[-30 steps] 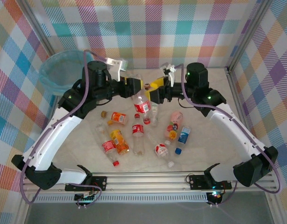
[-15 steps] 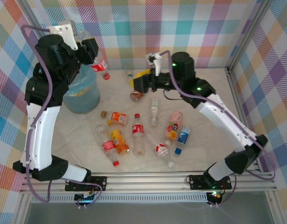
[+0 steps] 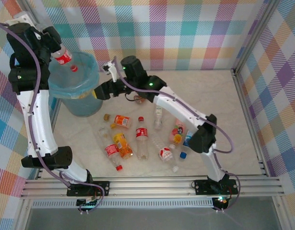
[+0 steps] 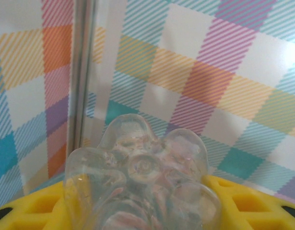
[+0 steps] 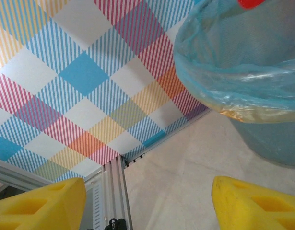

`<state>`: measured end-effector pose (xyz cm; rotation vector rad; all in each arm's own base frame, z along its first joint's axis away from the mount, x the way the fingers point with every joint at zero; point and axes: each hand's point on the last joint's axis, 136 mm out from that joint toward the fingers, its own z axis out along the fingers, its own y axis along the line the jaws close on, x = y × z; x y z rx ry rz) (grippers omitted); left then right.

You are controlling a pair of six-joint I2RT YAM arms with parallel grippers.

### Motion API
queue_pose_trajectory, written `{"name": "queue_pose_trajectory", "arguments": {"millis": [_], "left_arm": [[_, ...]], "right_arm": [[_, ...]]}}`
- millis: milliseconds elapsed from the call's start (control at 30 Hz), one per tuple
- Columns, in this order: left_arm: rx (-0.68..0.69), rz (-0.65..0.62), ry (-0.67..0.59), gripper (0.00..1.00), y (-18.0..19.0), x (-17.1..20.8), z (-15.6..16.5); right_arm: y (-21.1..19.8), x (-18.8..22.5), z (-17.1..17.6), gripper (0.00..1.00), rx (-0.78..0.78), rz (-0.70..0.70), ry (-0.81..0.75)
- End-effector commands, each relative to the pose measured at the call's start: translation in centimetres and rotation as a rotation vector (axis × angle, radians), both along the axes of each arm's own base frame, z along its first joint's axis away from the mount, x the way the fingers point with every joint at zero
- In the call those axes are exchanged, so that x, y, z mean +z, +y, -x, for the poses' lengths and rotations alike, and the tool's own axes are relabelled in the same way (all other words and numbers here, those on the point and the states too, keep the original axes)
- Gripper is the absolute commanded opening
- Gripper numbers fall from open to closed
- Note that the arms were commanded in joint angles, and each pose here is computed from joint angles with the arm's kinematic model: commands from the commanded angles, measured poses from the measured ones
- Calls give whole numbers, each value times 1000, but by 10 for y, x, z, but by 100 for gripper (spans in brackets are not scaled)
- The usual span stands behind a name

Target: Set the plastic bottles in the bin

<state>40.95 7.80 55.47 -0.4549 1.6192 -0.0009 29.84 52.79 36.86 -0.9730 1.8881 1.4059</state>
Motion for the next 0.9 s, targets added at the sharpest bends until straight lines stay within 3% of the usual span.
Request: {"name": "queue_pose_trajectory", "arguments": {"millis": [0, 333, 733, 867], "left_arm": [[24, 33, 18, 46, 25, -18, -24], [-160, 134, 222, 48, 16, -129, -100], [-207, 160, 448, 56, 16, -242, -128], [-213, 164, 486, 66, 16, -257, -133]], "right_arm": [[12, -6, 3, 70, 32, 1, 38], [19, -48, -7, 70, 12, 81, 64], [13, -82, -5, 71, 20, 156, 81], [13, -84, -7, 71, 14, 159, 71]]}}
